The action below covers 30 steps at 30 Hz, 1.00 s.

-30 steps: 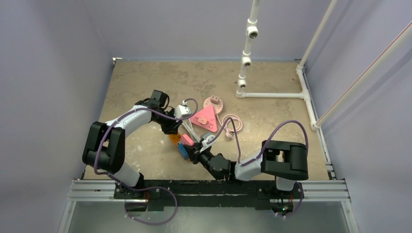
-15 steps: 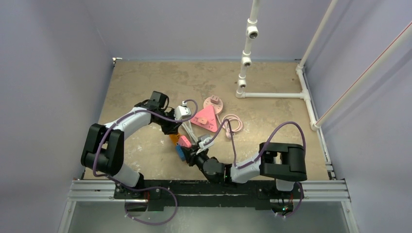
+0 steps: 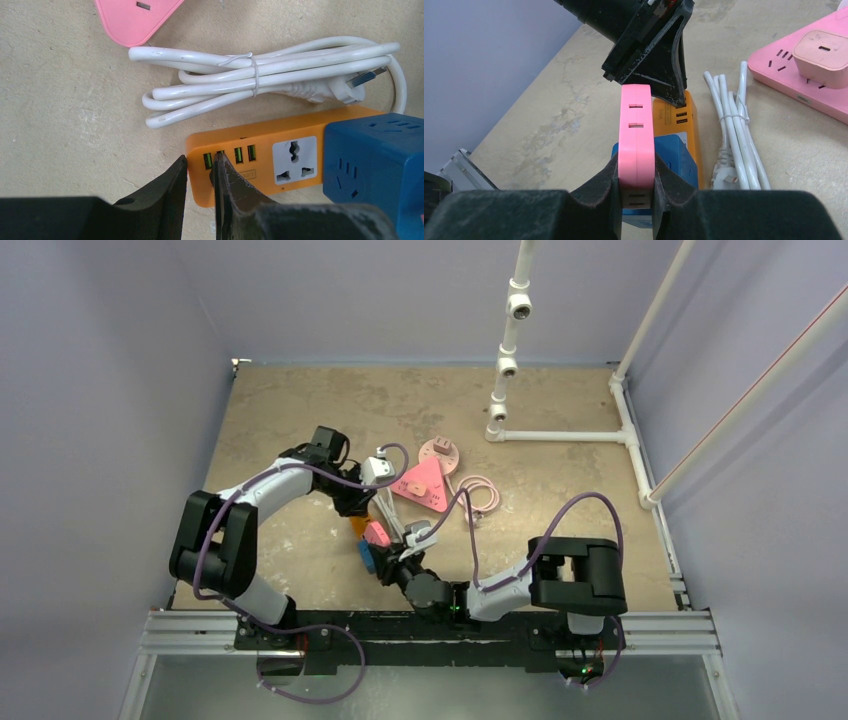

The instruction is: Insert the plug

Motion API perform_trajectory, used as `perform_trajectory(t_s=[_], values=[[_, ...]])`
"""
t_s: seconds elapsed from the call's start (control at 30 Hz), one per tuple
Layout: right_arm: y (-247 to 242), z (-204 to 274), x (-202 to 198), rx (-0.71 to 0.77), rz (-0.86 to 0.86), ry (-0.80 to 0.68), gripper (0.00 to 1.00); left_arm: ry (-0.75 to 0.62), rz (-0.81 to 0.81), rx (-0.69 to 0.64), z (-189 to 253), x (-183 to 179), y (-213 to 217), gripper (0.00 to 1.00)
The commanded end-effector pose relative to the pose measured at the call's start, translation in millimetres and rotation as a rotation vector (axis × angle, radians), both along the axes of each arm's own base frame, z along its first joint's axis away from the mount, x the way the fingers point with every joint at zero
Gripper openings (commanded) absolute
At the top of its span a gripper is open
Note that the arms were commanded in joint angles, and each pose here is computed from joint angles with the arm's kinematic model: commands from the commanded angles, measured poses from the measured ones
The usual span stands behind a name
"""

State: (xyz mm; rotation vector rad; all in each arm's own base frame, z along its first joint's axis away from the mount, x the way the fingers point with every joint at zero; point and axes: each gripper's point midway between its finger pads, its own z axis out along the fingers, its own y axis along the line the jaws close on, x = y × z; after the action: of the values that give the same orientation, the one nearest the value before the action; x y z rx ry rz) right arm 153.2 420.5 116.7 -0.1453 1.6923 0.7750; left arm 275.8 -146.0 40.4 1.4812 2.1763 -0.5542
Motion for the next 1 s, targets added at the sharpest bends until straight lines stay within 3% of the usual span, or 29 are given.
perform_trajectory(t_s=[0.0, 0.7, 0.77, 0.87, 0.97], values=[[-11, -74, -27, -0.255, 0.091, 0.075, 0.0, 0.121, 0.032, 0.218, -41, -27, 42, 0.06], [-8, -110, -42, -0.347, 0.003, 0.203, 0.0, 0.085, 0.067, 0.175, -15, -16, 35, 0.04], [-9, -113, -45, -0.339, -0.005, 0.219, 0.09, 0.077, 0.068, 0.171, -11, -15, 34, 0.04], [-10, -114, -44, -0.342, -0.042, 0.228, 0.38, 0.073, 0.071, 0.161, -4, -13, 32, 0.05], [-10, -111, -43, -0.338, -0.051, 0.233, 0.43, 0.06, 0.08, 0.153, 3, -10, 31, 0.05]])
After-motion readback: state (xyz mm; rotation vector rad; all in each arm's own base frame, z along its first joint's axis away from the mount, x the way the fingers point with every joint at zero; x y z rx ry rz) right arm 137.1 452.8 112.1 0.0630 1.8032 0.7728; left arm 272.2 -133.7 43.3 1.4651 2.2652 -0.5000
